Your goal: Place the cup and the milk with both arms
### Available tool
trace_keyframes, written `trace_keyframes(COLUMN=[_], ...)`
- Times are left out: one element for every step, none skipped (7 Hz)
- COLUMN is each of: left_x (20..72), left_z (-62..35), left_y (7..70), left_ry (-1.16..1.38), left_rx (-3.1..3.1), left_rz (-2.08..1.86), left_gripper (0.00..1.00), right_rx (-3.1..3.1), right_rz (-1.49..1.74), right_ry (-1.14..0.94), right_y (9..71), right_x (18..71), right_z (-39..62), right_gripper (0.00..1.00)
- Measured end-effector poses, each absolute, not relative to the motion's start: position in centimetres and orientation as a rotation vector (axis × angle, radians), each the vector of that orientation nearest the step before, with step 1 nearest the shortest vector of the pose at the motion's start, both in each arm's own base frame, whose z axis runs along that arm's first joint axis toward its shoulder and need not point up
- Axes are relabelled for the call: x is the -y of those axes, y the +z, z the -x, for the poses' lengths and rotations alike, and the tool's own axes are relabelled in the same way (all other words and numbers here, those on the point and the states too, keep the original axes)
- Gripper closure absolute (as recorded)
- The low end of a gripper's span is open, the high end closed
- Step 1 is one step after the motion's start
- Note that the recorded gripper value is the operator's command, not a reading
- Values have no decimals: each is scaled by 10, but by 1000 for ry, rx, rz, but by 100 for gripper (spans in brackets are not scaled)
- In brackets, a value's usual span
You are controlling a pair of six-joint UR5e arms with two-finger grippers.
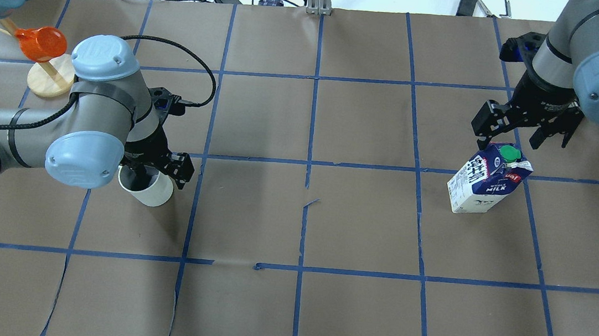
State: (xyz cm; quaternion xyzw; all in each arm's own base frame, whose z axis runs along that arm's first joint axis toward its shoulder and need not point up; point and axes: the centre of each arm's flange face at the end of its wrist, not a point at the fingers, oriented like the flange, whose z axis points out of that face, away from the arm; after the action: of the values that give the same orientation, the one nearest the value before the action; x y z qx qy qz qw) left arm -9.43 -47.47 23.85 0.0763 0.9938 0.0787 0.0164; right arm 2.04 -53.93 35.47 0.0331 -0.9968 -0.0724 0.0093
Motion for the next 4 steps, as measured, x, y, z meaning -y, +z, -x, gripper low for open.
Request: trace_keyframes(left_x=[476,477,479,482], left_z=[93,93,92,92], left_y=[235,235,237,241], left_ry=[253,249,238,217], left_rx=[-3089,-3088,-3087,-3089], left_rz=[-229,-229,-209,-148], left_gripper=[100,100,100,100], right_rx=[3116,3118,3119,3120], right_rz=[-84,-72,-64,-60], right_ry=[-239,-252,-265,-275], right_y=[350,345,341,338], right_x=[541,542,544,544], right_z=[-15,-13,-13,-12], right_gripper=[9,11,12,12])
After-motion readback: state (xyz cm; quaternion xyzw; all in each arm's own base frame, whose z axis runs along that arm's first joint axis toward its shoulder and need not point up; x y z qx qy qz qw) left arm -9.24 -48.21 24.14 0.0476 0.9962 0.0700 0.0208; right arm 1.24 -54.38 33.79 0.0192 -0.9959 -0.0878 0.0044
